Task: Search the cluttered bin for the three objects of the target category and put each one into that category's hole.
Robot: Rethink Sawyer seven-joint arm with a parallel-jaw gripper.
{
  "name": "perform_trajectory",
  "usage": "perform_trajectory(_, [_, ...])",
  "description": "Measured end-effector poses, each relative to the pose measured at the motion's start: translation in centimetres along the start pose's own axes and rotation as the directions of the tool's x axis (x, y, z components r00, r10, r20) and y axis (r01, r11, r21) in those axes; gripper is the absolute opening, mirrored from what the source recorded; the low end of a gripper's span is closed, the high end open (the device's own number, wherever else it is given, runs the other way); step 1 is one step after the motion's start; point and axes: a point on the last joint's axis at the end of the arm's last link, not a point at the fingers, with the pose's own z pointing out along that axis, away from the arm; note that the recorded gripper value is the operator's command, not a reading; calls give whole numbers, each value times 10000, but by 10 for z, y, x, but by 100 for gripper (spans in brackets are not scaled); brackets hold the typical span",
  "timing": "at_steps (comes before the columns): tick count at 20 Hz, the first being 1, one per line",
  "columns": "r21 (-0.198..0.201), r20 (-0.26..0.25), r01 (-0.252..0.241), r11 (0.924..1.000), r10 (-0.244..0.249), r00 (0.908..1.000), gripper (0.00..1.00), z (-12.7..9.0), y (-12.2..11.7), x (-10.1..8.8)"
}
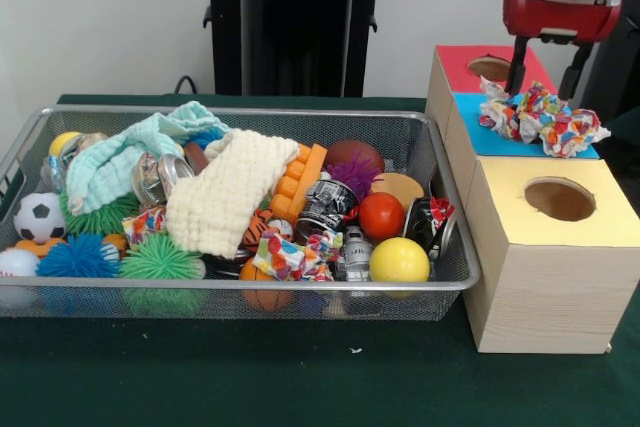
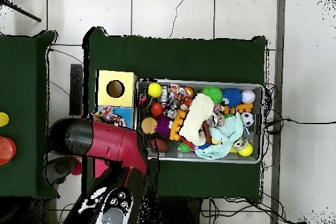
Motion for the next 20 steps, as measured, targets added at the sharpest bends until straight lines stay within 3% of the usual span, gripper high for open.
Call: perform_trajectory(20, [128,374,-116,9999,111,9992,100,7,-8,-6])
